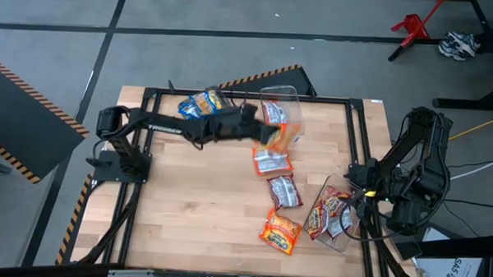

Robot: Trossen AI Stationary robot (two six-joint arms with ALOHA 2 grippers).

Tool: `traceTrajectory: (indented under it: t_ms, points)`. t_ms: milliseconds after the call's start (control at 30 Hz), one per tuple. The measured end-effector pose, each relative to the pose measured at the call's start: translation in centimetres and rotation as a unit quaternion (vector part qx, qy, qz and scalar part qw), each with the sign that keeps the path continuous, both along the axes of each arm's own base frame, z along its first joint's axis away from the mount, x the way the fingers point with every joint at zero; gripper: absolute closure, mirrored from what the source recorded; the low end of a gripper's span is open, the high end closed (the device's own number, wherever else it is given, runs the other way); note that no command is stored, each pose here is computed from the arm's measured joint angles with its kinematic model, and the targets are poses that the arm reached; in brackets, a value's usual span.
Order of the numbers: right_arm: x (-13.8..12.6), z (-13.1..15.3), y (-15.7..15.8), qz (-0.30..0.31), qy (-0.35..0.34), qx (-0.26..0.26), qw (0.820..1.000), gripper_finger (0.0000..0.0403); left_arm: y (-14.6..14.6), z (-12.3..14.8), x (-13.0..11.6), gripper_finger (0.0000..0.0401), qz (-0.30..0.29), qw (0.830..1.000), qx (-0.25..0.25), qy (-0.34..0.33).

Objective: Sort Maruchan noodles
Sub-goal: Put the orange noodle pack into the top transparent bin

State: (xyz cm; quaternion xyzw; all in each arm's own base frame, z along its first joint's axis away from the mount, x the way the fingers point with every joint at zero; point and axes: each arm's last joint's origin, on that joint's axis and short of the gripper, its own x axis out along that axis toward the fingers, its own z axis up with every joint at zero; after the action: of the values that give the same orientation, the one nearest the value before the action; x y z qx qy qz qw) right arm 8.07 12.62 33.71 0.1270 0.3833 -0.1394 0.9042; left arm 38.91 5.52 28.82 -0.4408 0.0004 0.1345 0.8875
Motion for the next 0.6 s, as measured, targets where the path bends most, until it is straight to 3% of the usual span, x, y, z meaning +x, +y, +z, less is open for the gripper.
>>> traceTrajectory:
  t_ms: [267, 600]
  points:
    - [0.1, 0.1, -0.1, -0.006, -0.030, -0.016, 0.999, 0.0056, 5.7, 0.5, 0.3, 0.0401, 0.124, 0.992, 0.023, -0.002]
    - [0.0, 0.1, -0.3, -0.007, -0.026, -0.026, 0.999, 0.0056, 8.0, -2.9, 4.1, 0.0401, 0.155, 0.988, -0.004, 0.017]
